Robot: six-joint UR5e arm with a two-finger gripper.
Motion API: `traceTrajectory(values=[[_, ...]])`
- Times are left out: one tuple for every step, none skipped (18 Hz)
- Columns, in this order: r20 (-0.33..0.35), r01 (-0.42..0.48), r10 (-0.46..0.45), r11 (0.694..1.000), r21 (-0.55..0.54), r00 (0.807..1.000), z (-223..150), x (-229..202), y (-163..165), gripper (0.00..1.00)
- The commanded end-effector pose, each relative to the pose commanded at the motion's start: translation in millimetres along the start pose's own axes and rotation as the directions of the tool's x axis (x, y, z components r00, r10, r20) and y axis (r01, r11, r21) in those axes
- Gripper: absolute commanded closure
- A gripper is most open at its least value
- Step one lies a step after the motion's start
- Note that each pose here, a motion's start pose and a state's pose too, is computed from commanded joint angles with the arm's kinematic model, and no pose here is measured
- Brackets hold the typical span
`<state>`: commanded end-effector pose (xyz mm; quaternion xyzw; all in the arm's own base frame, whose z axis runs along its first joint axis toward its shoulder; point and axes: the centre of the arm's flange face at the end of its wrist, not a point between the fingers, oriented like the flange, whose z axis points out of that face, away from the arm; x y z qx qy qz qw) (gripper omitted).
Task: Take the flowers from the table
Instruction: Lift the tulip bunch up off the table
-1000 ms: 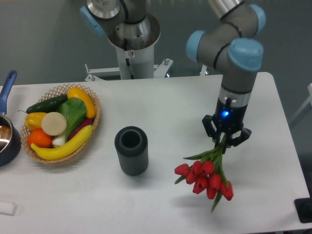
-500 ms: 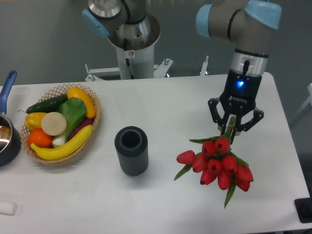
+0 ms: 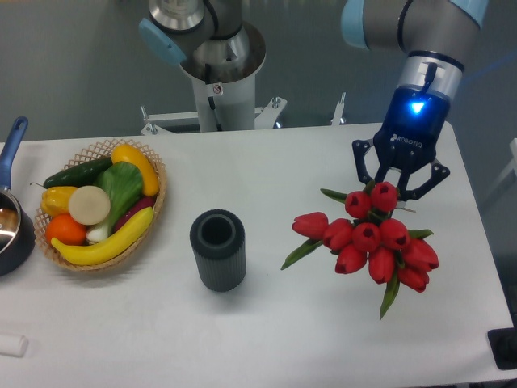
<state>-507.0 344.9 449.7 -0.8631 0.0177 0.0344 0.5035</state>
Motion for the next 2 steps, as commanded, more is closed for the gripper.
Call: traceTrajectory(values=[[0.001,-0.001,0.001,1.0,0.0,1.0,-0.4,-0.3,-0.6,0.7],[-0.002,0.001,-0.001,1.0,0.002,1.0,0.0,0.1,-0.1,0.7]])
